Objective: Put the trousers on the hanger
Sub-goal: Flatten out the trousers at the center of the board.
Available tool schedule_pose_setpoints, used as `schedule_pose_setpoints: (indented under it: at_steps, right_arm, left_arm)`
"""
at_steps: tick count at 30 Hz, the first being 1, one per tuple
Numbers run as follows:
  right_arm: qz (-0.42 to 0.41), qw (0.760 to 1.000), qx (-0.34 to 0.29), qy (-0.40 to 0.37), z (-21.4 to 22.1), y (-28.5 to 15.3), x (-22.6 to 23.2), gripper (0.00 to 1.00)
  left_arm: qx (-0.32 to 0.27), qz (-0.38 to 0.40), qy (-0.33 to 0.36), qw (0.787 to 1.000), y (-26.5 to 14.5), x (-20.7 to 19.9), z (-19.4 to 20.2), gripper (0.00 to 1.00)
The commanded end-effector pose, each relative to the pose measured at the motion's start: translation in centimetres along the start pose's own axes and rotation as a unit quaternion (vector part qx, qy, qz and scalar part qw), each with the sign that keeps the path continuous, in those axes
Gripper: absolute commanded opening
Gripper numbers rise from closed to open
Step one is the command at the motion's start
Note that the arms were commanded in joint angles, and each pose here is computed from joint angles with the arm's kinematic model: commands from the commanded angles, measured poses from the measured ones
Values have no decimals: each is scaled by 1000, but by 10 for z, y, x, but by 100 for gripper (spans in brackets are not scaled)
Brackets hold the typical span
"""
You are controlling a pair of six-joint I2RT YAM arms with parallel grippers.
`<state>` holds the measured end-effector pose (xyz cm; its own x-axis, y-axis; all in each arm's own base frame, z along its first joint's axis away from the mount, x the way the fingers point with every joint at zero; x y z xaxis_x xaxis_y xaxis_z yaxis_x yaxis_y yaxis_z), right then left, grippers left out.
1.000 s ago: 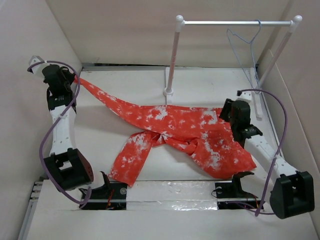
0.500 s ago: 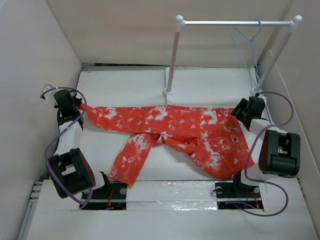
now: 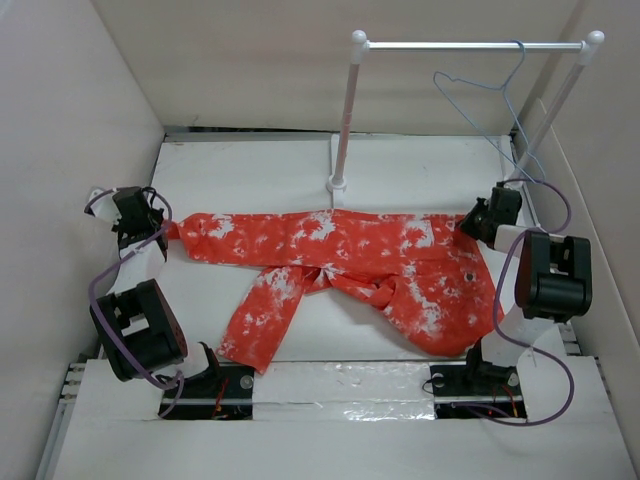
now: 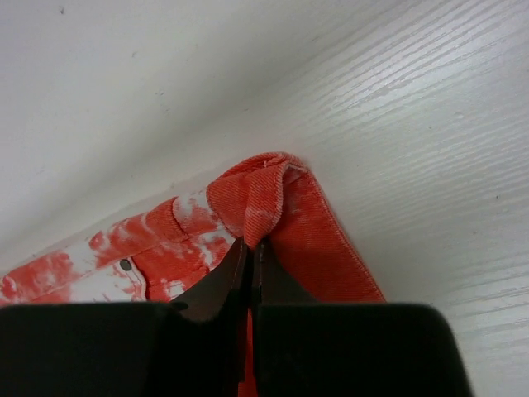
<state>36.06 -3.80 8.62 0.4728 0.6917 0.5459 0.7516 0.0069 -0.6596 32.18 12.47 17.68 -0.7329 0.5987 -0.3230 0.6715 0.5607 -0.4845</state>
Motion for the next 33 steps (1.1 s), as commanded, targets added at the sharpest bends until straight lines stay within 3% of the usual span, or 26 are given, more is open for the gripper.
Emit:
schedule_pose_setpoints:
  at_steps: [1,8,12,17,20,22,25,28,31,32,33]
  right_arm:
    - [-46,998,-49,12,-19,-10,13,0]
    - [-96,975,-184,75,-73,-63,45,0]
    - [-37,964,-252,82,-113,-85,51,0]
    - [-16,963,-252,89,-117,-75,45,0]
    - [1,962,-255,94,-122,-68,34,0]
    - [26,964,-248,97,-124,-66,26,0]
    - [21,962,-252,98,-133,-67,33,0]
    - [10,960,-263,99,-139,-72,38,0]
    - [18,959,-267,94,-143,-77,40,3]
    - [17,959,-266,92,-143,-78,41,7]
    - [9,961,-260,90,-142,-78,46,14]
  left_arm:
    - [-21,62,-11,998,-8,-14,-13,0]
    - [-37,152,-15,988,-16,-36,-25,0]
    - [-54,220,-26,974,-27,-58,-48,0]
    - [-80,241,-14,967,-33,-73,-75,0]
    - [-74,226,3,971,-24,-68,-67,0]
    - [-54,200,8,978,-10,-61,-53,0]
    - [26,146,19,989,18,-48,-19,3]
    - [80,117,13,990,35,-39,8,10]
    - [82,110,11,990,37,-32,19,35]
    - [81,111,10,990,36,-32,19,49]
    - [77,114,8,990,34,-34,15,53]
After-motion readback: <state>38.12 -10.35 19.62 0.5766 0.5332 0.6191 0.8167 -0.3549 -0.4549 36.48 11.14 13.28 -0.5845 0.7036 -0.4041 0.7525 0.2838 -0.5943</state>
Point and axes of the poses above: each gripper's point midway between its finger pads, its own y axis out along the fingers, its own x axis along the line the jaws close on, z = x × y, the point moved 8 cm from there along -y, back along the fingers, and after that the axes turned 13 degrees about y, right-handed, at the moved point
